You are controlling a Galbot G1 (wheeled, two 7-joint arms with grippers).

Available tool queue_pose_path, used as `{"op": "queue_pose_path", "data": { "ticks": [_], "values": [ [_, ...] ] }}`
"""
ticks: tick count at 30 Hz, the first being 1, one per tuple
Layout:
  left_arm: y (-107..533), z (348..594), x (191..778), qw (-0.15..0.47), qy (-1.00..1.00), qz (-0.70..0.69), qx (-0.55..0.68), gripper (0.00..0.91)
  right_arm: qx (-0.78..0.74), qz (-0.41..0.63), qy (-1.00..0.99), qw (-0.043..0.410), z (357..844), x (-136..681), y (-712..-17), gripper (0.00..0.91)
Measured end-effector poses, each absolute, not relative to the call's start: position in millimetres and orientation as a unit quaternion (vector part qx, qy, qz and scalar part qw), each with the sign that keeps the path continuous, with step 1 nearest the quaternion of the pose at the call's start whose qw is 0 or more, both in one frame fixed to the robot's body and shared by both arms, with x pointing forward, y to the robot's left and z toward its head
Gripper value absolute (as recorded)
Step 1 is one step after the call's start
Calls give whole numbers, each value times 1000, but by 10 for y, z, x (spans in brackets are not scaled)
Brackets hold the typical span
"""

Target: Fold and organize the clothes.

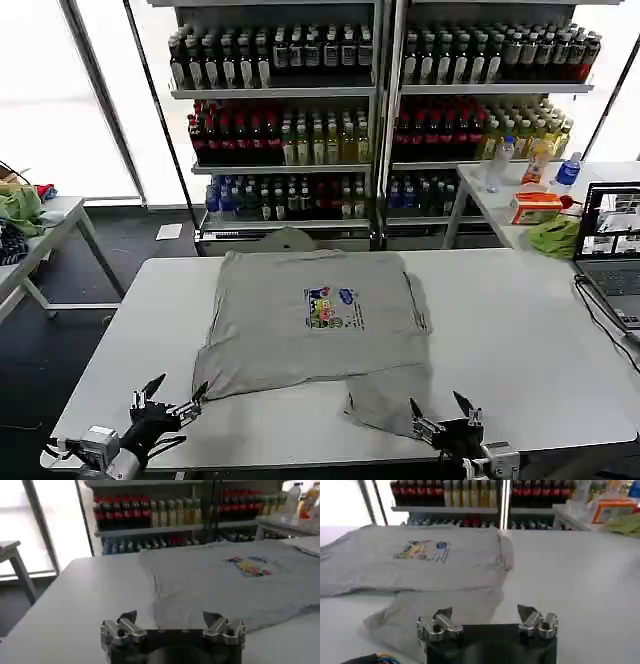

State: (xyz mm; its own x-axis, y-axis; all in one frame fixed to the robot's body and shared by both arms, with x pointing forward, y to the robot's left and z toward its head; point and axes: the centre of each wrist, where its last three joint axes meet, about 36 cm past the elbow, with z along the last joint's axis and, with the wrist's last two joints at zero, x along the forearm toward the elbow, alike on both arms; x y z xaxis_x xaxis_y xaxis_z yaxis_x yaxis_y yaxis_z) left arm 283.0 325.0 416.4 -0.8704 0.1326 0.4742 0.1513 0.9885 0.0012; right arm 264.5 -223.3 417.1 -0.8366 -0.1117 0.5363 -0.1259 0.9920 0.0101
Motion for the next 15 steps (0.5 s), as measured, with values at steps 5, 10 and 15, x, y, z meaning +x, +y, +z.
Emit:
{"op": "queue_pose_path", "data": {
  "ticks": [5, 10, 15],
  "values": [
    [3241, 4064, 2854, 257, -964, -13, -73, 907, 65, 9, -954, 293, 4103, 2671, -2167, 0],
    [3242, 3967, 2864, 267, -961, -7, -70, 484, 67, 7, -952, 299, 4062, 2684, -2130, 0],
    [3237, 3894, 2883, 273, -960, -3, -67, 333, 71, 4, -949, 308, 4028, 2671, -2084, 0]
  ]
}}
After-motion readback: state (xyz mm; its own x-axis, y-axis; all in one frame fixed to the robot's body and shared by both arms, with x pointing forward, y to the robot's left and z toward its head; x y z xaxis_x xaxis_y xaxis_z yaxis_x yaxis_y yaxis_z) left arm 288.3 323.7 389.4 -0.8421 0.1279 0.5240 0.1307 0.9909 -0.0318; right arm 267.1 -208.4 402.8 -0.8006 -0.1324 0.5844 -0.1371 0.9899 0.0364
